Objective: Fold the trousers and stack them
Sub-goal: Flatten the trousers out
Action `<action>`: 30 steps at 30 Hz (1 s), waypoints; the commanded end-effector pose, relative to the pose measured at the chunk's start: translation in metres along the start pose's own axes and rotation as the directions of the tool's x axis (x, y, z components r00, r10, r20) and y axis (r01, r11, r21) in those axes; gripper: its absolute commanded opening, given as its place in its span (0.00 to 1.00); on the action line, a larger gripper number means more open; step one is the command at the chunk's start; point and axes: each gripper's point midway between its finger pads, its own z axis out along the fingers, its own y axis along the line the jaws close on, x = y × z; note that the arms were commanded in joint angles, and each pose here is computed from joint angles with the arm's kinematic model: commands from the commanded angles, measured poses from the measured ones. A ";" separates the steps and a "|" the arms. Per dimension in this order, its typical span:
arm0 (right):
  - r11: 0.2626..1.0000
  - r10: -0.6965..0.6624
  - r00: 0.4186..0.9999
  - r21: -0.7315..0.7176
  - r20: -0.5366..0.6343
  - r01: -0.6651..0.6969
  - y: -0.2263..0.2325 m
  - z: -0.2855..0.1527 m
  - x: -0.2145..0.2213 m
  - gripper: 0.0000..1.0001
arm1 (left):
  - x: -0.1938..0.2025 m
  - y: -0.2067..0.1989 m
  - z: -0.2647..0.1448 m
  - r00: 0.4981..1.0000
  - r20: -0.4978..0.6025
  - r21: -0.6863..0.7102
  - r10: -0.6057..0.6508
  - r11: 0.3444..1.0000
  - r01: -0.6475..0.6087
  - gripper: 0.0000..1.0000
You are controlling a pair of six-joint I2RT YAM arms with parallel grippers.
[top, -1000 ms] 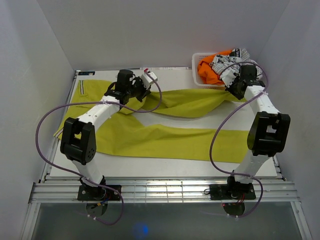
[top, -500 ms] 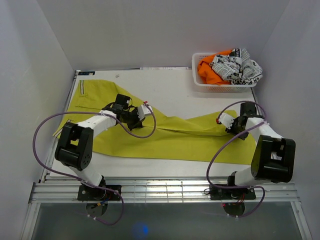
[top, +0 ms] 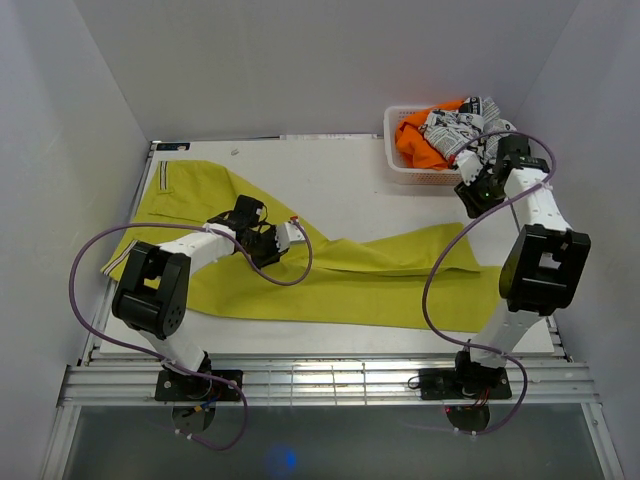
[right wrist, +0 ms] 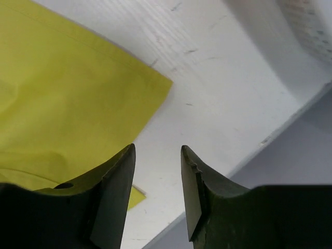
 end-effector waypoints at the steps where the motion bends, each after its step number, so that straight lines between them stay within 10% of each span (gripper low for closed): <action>1: 0.996 0.010 0.999 -0.090 -0.036 -0.013 0.036 0.028 0.000 0.47 | 0.001 -0.007 -0.008 1.000 -0.014 0.009 0.000 1.000 0.000 0.04; 11: 0.989 -0.149 0.981 -0.044 -0.127 0.144 0.057 0.089 0.023 0.68 | -0.002 -0.005 -0.010 1.000 -0.011 -0.001 -0.015 1.000 0.015 0.21; 14: 0.985 -0.173 0.971 -0.041 -0.163 0.169 0.066 0.105 0.030 0.56 | -0.002 -0.003 -0.012 1.000 -0.015 -0.013 -0.024 1.000 0.024 0.32; 18: 0.986 -0.150 0.963 0.036 -0.223 0.162 0.057 0.113 0.048 0.08 | -0.012 0.001 -0.024 0.999 0.004 -0.043 -0.049 0.998 0.049 0.44; 30: 0.915 0.213 0.970 0.371 -0.121 -0.155 -0.064 0.039 0.072 0.08 | 0.008 0.025 -0.078 0.918 0.093 -0.134 -0.385 0.909 0.395 0.59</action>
